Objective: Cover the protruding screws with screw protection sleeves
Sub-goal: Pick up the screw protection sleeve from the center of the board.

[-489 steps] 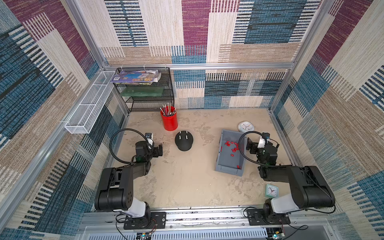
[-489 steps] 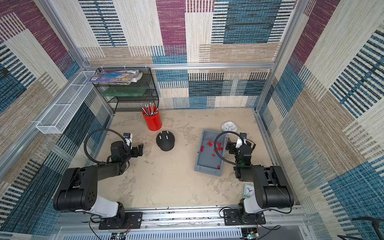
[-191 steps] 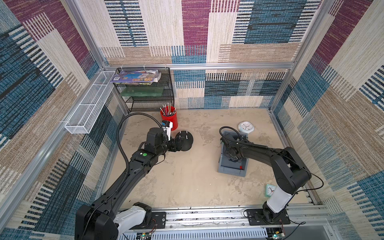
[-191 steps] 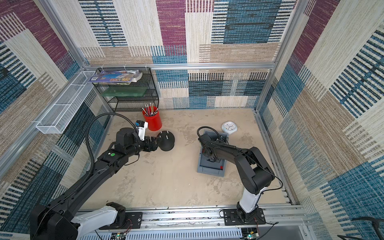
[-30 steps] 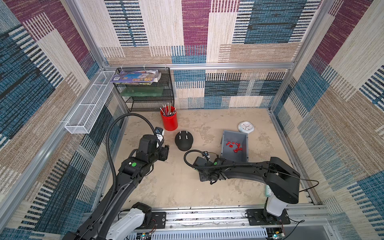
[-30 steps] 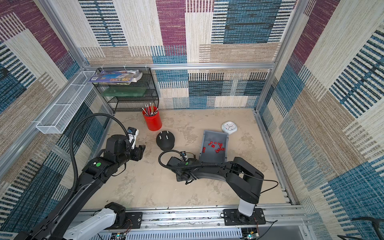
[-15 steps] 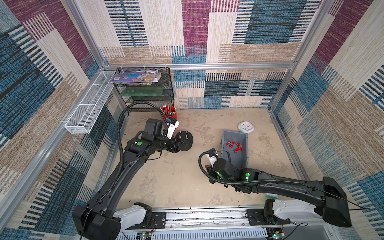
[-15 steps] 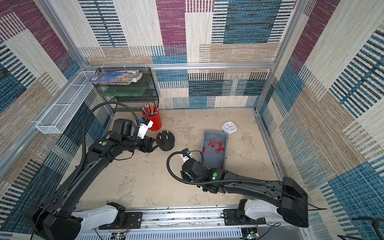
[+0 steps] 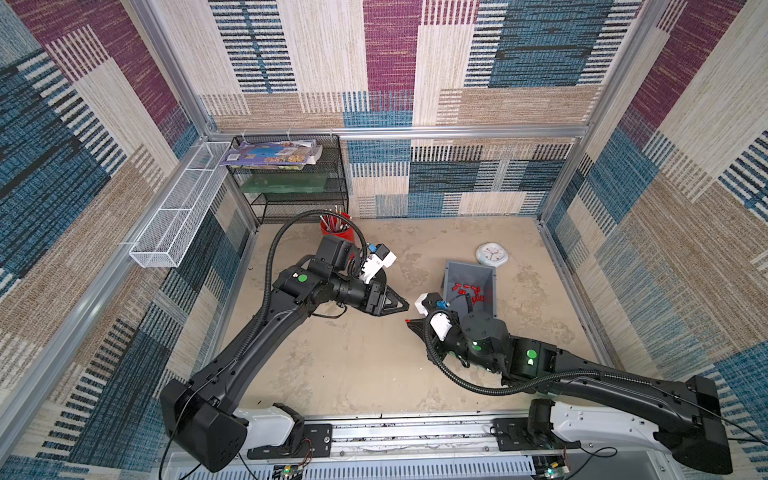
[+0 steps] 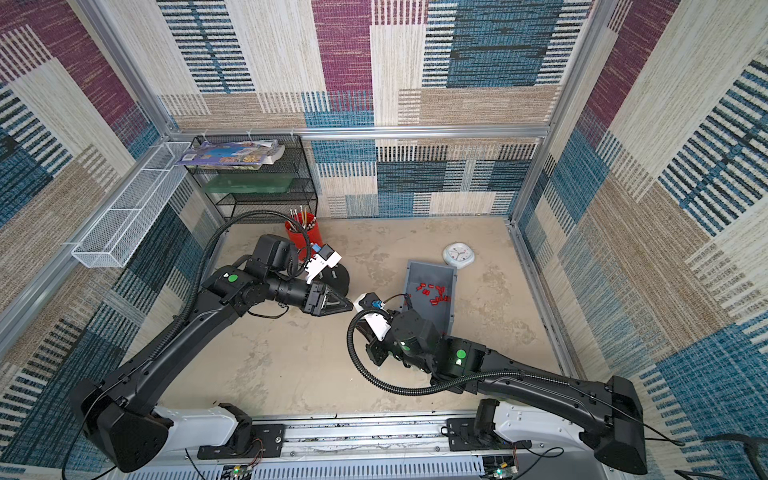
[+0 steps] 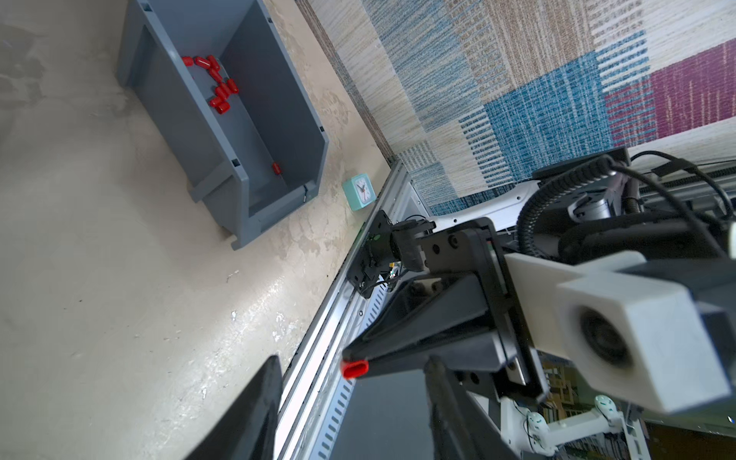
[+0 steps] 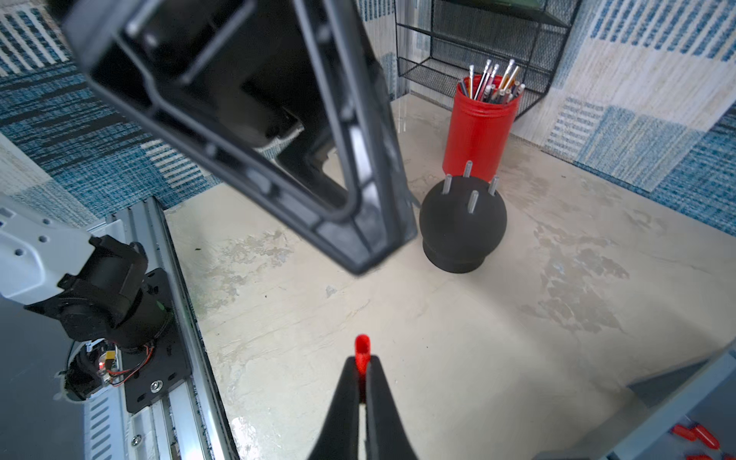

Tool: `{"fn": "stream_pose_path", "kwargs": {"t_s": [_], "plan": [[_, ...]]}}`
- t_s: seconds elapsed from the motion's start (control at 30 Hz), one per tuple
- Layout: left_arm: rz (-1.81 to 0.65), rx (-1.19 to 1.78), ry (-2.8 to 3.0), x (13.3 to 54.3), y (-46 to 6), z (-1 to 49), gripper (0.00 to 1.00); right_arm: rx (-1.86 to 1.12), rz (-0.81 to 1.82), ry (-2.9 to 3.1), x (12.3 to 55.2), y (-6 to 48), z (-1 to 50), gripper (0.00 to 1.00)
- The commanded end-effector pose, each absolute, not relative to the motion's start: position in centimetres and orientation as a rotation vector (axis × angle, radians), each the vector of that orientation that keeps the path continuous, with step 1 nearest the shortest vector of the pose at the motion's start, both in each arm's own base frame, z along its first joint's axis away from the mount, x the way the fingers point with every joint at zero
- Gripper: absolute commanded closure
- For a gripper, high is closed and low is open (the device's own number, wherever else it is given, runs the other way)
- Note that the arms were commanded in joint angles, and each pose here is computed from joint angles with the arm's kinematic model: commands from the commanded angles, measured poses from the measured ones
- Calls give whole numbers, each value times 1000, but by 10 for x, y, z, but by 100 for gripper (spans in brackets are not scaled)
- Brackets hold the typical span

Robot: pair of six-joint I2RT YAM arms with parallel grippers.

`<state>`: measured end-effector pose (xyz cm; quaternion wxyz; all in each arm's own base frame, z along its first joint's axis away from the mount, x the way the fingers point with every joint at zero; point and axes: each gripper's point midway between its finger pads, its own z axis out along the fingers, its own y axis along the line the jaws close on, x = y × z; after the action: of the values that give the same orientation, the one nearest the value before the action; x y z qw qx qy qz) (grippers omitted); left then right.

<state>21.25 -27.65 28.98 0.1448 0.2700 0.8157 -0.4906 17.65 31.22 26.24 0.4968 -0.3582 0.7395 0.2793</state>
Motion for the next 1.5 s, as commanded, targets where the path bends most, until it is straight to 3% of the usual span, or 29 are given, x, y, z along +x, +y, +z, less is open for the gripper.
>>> {"fn": "stream_pose_path", "kwargs": {"t_s": [0.0,0.1,0.43,0.7,1.1,1.47], "plan": [[-1412,819,2394,203,-280,284,48,-937,713,1738,168,321,271,91],[-1410,852,2416,198,-284,278,53,-951,717,1730,166,324,272,91],[-1454,889,2426,189,-283,280,54,-900,661,1727,173,314,275,89],[-1511,894,2441,183,-285,279,69,-889,627,1727,177,310,275,87],[-1517,881,2461,184,-286,275,71,-899,620,1696,174,313,281,85],[-1533,896,2444,182,-286,278,87,-895,599,1701,175,313,279,84]]}}
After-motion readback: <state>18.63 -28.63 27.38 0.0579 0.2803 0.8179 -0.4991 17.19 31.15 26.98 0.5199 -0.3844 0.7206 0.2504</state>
